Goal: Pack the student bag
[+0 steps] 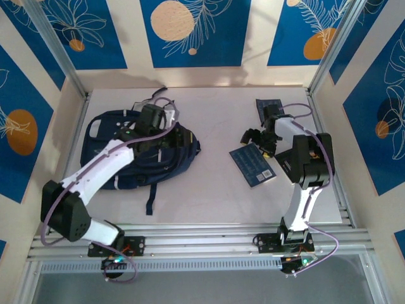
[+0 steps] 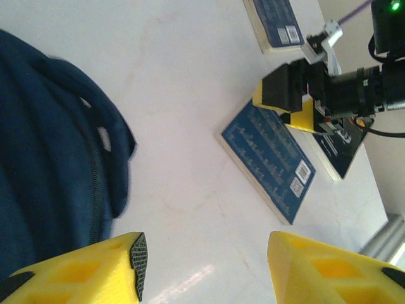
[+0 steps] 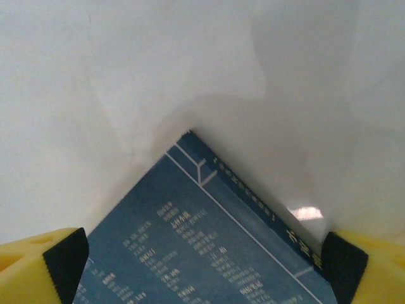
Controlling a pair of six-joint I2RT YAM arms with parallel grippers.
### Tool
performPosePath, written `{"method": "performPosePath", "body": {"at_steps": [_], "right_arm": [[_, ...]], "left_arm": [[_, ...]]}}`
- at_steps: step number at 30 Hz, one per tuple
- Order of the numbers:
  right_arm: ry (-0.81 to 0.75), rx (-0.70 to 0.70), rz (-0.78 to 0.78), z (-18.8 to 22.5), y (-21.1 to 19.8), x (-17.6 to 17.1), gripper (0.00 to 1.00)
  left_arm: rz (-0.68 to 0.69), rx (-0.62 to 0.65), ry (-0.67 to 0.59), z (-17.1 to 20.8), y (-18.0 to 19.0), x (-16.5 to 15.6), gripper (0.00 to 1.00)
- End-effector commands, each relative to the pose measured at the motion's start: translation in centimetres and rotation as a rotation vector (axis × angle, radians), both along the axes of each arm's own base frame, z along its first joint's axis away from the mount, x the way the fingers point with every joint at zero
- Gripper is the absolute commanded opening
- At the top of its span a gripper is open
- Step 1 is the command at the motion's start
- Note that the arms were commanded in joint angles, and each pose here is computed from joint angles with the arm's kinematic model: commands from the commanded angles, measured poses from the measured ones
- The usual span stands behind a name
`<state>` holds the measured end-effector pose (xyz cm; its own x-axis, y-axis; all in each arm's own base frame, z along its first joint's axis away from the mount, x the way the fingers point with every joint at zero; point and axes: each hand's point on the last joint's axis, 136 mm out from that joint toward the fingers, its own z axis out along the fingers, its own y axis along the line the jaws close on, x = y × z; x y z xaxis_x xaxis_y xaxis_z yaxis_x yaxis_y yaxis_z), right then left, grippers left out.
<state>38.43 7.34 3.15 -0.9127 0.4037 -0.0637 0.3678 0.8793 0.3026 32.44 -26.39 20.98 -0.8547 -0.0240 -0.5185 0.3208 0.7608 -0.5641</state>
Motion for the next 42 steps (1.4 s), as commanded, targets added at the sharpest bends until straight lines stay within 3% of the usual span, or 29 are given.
{"method": "performPosePath", "body": {"at_steps": [1, 8, 19, 37, 42], "right_arm": [[0.050, 0.053, -0.046, 0.2, 1.0, -2.8, 0.96], [0.041, 0.141, -0.080, 0.7, 2.2, -6.1, 0.97], [0.045, 0.277, -0.025, 0.7, 7.1, -11.0, 0.96], [0.039, 0.313, -0.020, 0.5, 7.9, -11.5, 0.94], [0.039, 0.356, -0.054, 0.3, 7.7, -11.3, 0.94]], "left_arm": [[-0.037, -0.093, 0.117, -2.9, -3.6, -1.1, 0.53], [-0.031, -0.153, 0.305, -9.8, -7.9, -2.5, 0.53], [-0.052, -0.174, 0.447, -15.3, -11.0, -2.6, 0.56], [-0.170, -0.171, 0.518, -16.6, -14.5, -4.6, 0.54], [-0.206, -0.205, 0.511, -15.1, -15.4, -5.0, 0.46]]}}
